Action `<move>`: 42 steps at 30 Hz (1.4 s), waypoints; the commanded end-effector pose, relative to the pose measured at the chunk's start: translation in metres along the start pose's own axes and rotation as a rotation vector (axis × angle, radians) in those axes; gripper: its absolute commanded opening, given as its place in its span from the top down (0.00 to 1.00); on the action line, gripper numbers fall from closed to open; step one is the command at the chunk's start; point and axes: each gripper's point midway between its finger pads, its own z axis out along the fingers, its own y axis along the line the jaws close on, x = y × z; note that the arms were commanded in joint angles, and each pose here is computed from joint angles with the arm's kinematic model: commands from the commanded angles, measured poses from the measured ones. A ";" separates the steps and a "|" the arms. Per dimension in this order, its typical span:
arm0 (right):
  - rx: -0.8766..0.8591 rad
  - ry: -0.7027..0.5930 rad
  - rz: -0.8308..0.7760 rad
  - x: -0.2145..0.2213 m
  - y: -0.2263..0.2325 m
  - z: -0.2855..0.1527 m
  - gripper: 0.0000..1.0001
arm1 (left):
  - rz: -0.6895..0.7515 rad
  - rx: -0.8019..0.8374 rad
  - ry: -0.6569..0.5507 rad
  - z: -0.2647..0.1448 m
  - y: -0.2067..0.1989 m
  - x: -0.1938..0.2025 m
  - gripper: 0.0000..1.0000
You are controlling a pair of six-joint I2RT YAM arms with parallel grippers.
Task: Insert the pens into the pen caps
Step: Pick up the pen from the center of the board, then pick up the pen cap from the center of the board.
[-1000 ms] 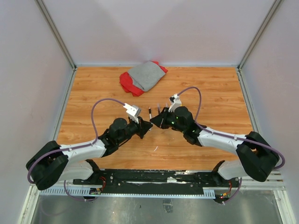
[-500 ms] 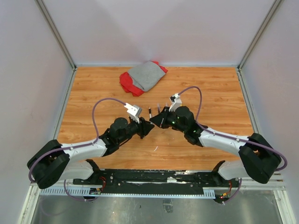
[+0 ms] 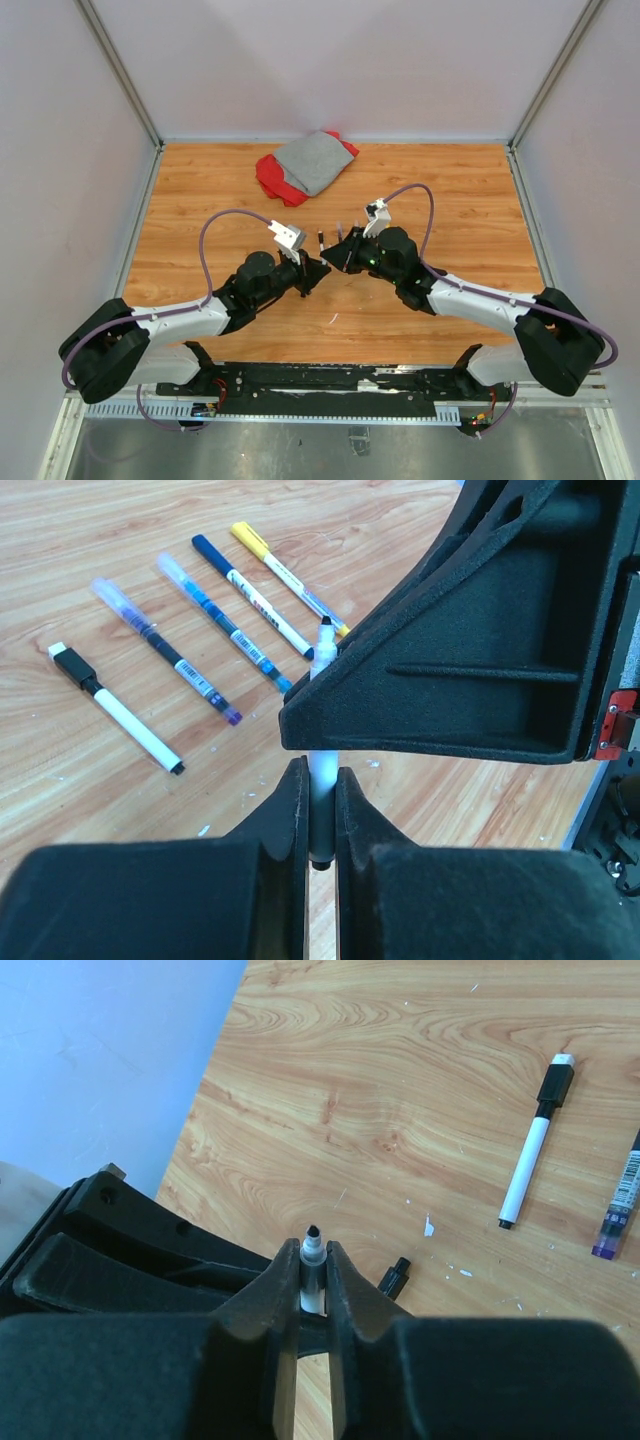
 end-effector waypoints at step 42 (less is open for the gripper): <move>-0.288 0.459 -1.136 0.067 0.005 -0.007 0.19 | -0.318 -0.681 -0.275 -0.076 0.161 -0.046 1.00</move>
